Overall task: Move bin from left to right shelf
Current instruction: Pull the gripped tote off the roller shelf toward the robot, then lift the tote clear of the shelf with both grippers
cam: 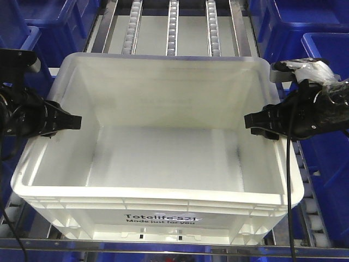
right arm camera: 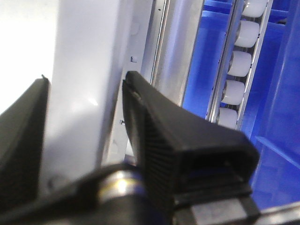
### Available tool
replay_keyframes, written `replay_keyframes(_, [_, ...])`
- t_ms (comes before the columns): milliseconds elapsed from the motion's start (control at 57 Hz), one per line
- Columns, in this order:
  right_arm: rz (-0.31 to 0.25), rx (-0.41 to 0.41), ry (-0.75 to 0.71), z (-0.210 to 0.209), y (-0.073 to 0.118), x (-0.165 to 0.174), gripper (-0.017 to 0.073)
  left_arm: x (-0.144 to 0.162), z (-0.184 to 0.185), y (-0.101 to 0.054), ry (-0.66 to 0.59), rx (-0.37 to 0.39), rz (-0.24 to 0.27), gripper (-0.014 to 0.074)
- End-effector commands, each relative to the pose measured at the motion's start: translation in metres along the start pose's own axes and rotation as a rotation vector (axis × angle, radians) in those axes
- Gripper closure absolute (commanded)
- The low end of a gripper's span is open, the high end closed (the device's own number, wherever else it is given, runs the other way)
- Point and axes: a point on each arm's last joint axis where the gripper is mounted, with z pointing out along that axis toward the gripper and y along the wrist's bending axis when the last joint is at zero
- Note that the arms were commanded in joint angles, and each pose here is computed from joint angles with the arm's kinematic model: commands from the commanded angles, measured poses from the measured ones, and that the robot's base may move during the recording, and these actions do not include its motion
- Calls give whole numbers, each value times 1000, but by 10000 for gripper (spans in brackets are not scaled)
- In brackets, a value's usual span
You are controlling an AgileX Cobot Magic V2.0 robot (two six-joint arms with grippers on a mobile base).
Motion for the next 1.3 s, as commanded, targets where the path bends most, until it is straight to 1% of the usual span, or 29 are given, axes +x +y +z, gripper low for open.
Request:
replay_keyframes(0, [10, -15, -137, -15, 3, -16, 567, -16, -14, -6, -128, 39, -15, 602])
replay_keyframes(105, [10, -35, -159, -18, 5, -18, 567, -16, -16, -7, -133, 48, -10, 602])
replay_keyframes(140, [7, -42, -165, -20, 6, -18, 566, -17, -17, -8, -137, 55, -15, 602])
replay_keyframes(228, [-2, -53, -182, -25, 7, -18, 564, -17, -24, -9, -160, 63, -8, 602])
replay_keyframes(404, [4, -68, -209, -36, 10, -18, 564, -17, -38, -10, -184, 69, -2, 602])
replay_keyframes(509, [8, -79, -220, -44, 12, -17, 564, -16, -42, -11, -183, 76, -6, 602])
replay_keyframes(754, [-3, -94, -247, -63, 16, -12, 564, -15, -61, -13, -224, 98, -19, 602])
replay_keyframes(807, [-5, -96, -250, -67, 16, -11, 564, -14, -64, -14, -223, 106, -25, 602])
replay_keyframes(1140, [-23, -115, -233, -86, 20, -2, 564, -8, -81, -16, -218, 118, -16, 602])
replay_keyframes(1281, [-30, -121, -243, -95, 22, 2, 564, -6, -92, -17, -240, 129, -18, 602])
